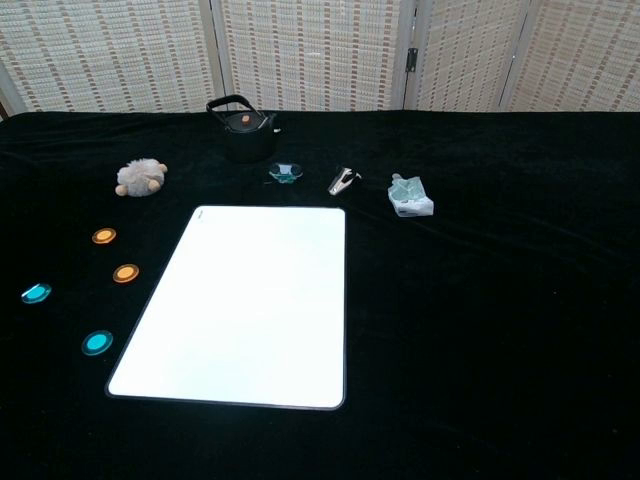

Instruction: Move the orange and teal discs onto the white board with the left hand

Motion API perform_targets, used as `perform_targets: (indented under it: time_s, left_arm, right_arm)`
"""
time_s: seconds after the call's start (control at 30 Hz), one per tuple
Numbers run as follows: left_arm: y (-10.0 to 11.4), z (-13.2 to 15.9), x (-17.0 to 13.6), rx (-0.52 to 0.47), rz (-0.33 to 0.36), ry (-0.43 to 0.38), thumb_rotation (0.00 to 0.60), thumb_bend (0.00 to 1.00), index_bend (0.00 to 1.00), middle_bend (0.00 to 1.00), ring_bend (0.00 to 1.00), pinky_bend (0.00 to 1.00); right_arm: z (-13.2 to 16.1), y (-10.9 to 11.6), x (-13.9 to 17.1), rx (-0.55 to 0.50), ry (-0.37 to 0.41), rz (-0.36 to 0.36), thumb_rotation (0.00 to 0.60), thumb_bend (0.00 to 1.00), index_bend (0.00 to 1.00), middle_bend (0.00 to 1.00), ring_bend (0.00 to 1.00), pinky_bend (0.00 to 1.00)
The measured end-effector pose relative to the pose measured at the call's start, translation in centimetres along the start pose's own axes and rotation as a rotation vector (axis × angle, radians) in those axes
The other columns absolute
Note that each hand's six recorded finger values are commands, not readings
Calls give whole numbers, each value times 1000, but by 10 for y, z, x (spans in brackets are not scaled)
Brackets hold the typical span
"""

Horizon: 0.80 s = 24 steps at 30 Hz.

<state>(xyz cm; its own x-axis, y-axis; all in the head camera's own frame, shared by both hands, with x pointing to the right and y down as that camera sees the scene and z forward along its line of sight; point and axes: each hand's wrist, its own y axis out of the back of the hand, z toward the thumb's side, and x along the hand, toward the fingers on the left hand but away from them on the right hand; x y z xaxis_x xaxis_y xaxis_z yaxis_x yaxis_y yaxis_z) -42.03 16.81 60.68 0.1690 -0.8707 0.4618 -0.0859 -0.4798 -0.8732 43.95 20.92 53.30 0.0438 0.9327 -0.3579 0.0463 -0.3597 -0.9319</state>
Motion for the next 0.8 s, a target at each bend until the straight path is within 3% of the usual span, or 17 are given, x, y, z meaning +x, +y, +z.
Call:
perform_targets:
  time_s: [0.2,0.5,0.8]
  left_arm:
    - [-10,2,27,6,-35,-5,600,355,397,172,131,0]
    - [-52,3,79,15,-183,31,600,355,392,115,3,0]
    - [-78,22,105,18,-248,21,600,355,393,89,0,0]
  right_arm:
    - [-2,1,0,-3,-5,-4,600,422,0,0,38,0]
    - [-3,2,-1,1,-6,-1,600,423,0,0,22,0]
    - [-3,1,-1,1,-12,4,600,423,0,0,13,0]
